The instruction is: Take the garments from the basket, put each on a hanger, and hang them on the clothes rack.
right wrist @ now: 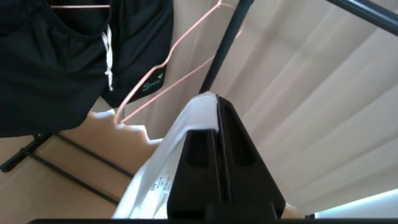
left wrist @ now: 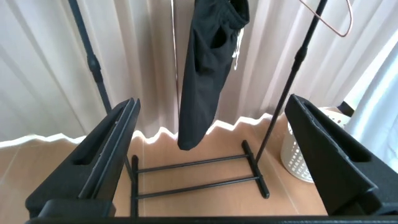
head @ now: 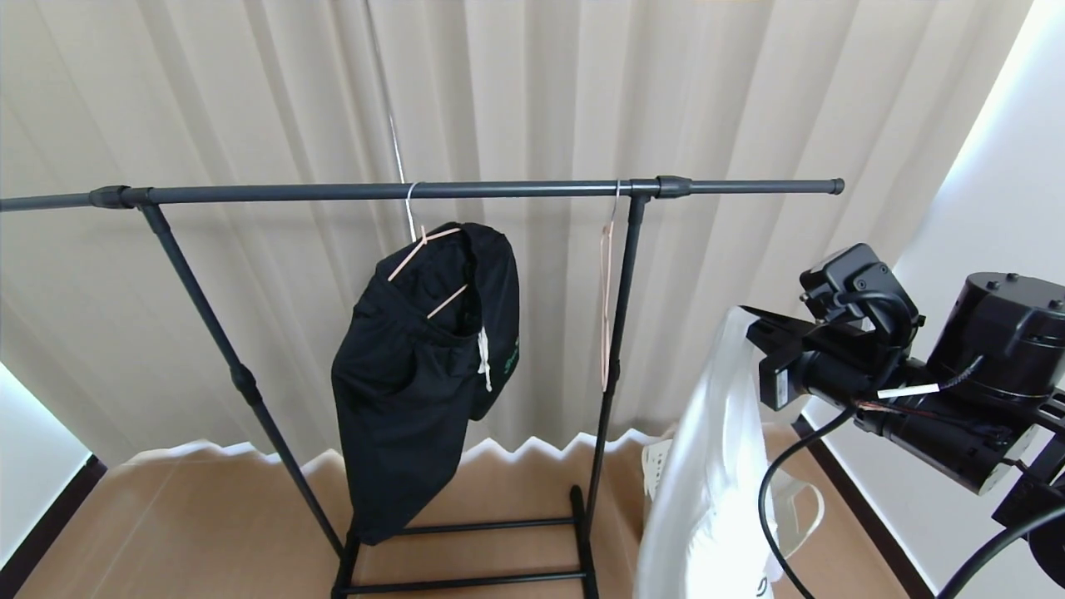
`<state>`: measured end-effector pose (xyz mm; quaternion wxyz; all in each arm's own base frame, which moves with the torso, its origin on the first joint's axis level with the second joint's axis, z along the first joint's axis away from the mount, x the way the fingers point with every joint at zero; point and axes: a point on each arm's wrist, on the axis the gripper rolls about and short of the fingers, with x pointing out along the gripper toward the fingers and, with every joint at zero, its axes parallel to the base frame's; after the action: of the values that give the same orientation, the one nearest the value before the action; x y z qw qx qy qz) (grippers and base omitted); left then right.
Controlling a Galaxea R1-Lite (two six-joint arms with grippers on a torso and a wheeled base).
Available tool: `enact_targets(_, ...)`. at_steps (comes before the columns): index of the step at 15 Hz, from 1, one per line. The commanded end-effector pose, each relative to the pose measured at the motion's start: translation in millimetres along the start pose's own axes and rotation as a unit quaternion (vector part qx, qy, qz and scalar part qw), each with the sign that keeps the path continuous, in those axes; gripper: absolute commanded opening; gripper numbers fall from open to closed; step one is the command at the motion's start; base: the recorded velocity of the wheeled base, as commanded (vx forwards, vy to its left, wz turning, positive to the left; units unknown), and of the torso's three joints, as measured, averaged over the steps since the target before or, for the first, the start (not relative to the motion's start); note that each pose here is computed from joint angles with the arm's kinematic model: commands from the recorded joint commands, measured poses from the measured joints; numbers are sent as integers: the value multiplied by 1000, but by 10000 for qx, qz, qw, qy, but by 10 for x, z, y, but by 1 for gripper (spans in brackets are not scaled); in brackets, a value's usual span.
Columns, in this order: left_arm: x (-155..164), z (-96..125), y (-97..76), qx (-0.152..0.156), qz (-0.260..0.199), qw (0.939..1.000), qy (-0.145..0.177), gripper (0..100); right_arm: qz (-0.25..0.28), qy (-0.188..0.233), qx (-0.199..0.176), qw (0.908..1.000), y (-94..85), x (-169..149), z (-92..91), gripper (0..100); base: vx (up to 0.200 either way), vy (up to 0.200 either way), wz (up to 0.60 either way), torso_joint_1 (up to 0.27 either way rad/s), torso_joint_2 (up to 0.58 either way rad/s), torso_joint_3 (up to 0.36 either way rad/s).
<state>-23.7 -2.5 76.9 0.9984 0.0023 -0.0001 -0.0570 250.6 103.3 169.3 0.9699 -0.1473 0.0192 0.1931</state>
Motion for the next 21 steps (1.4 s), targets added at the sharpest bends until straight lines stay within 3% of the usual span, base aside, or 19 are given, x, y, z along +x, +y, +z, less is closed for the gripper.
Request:
enact_targets(1,1,0,0,-1,-5,10000,8,100,-11,-24,-8,10000,-2,-2,15,0,0,0,0,0,0,0)
enact_targets(4,1,0,0,-1,-5,10000,8,100,1,-12,-124,9999,6,-15,1,0,0,0,-600,2,2,4)
enact_targets(12,1,-1,1,6,10,10000,15,100,22,6,-226,9997,21,-27,-24,0,0,0,0,0,0,0)
enact_targets(14,3,-12,7,142,140,9998,41,100,-43,-71,-229,9997,93,-21,9,0,0,0,0,0,0,0)
enact_targets(15,1,-11,10,354,215,9991,70,100,-155,-70,-199,9997,155,-18,53,0,0,0,0,0,0,0)
enact_targets(17,82,20,17,539,209,9965,610,100,-291,-53,48,9995,253,13,162,0,0,0,0,0,0,0)
enact_targets(18,240,237,37,309,174,9922,1198,100,-265,235,278,9990,258,20,228,0,0,0,0,0,0,0)
enact_targets(19,358,405,50,32,154,9900,1403,100,-217,466,435,9977,244,11,275,0,0,0,0,0,0,0)
enact_targets(20,690,734,79,-564,55,9826,1767,100,-129,1023,857,9910,219,5,381,0,0,0,0,0,0,0)
enact_targets(21,928,866,78,-761,-95,9755,2064,100,-85,1371,1189,9834,201,11,454,0,0,0,0,0,0,0)
